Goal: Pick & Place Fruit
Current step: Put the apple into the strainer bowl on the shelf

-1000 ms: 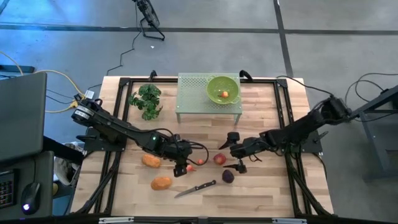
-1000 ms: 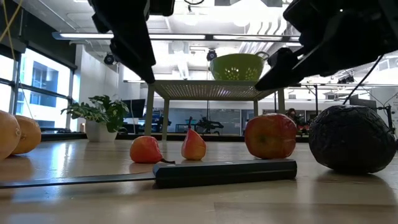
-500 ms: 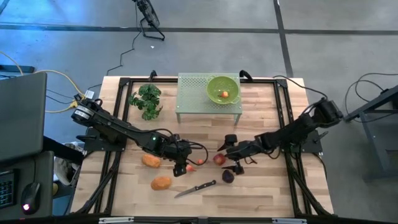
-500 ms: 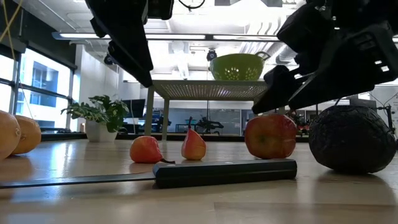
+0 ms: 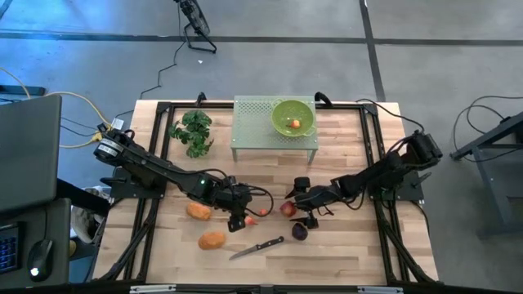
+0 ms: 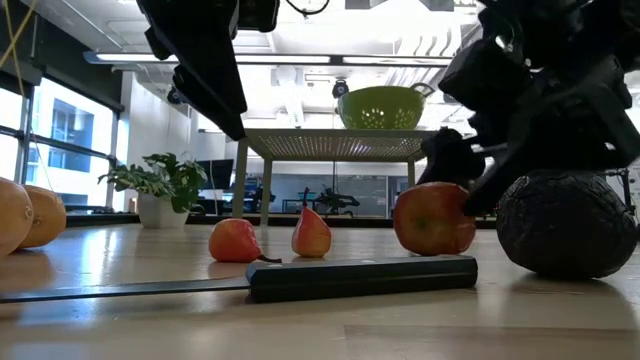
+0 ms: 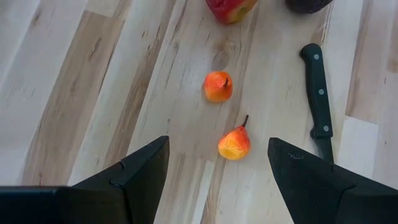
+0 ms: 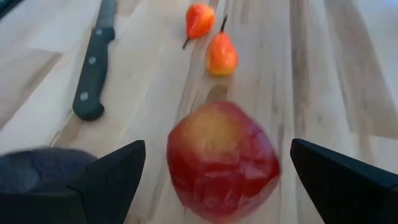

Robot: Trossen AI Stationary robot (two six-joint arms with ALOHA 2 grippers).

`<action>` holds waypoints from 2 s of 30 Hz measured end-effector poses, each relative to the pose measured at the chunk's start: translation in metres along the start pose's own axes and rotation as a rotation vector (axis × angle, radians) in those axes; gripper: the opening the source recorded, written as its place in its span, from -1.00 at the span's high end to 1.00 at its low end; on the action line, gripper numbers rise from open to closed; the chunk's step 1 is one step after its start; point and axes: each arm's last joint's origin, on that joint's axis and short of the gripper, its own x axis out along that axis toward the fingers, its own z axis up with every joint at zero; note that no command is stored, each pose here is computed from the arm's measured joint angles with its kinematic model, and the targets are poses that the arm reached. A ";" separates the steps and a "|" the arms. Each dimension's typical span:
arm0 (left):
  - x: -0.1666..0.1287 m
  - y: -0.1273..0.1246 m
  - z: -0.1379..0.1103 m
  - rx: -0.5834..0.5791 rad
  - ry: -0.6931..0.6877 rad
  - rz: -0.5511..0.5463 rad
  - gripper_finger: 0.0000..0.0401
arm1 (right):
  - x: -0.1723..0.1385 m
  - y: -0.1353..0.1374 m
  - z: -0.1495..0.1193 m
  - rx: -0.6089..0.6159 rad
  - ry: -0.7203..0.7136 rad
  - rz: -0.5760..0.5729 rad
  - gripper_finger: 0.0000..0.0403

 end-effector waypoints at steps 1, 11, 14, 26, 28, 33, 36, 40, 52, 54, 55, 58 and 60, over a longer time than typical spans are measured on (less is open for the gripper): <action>0.000 0.000 0.000 0.000 -0.001 -0.001 -0.34 | 0.001 0.000 -0.001 -0.001 0.002 0.000 -0.96; 0.000 0.000 0.000 -0.002 -0.005 -0.001 -0.34 | 0.006 0.000 -0.004 0.027 0.001 -0.006 -0.93; 0.000 0.000 0.000 -0.003 -0.005 -0.001 -0.34 | 0.006 0.000 -0.004 0.028 0.001 -0.007 -0.84; 0.000 0.000 0.001 -0.001 -0.006 -0.002 -0.34 | 0.006 0.000 -0.004 0.028 0.001 -0.008 -0.17; 0.000 0.000 0.001 -0.001 -0.006 -0.002 -0.34 | 0.006 0.000 -0.004 0.029 0.001 -0.008 -0.17; 0.000 -0.001 0.002 -0.005 -0.022 -0.014 -0.34 | 0.005 -0.001 -0.003 0.061 -0.006 -0.032 -0.22; 0.000 -0.001 0.002 -0.005 -0.020 -0.014 -0.34 | 0.002 -0.001 0.001 0.081 -0.023 -0.031 -0.23; 0.000 -0.001 0.002 -0.005 -0.019 -0.013 -0.34 | -0.005 -0.001 0.009 0.108 -0.065 -0.026 -0.18; 0.000 -0.001 0.002 -0.004 -0.015 -0.010 -0.34 | -0.047 -0.002 0.047 0.132 -0.282 -0.009 -0.20; 0.000 -0.001 0.002 -0.005 -0.020 -0.014 -0.34 | -0.055 -0.003 0.052 0.139 -0.321 -0.023 -0.21; 0.000 -0.002 0.002 -0.005 -0.022 -0.015 -0.34 | -0.058 -0.004 0.055 0.147 -0.339 -0.027 -0.21; 0.000 -0.001 0.002 -0.005 -0.021 -0.014 -0.34 | -0.069 -0.008 0.062 0.186 -0.391 -0.034 -0.22; 0.000 -0.001 0.002 -0.001 -0.021 -0.014 -0.34 | -0.076 -0.011 0.066 0.207 -0.421 -0.039 -0.22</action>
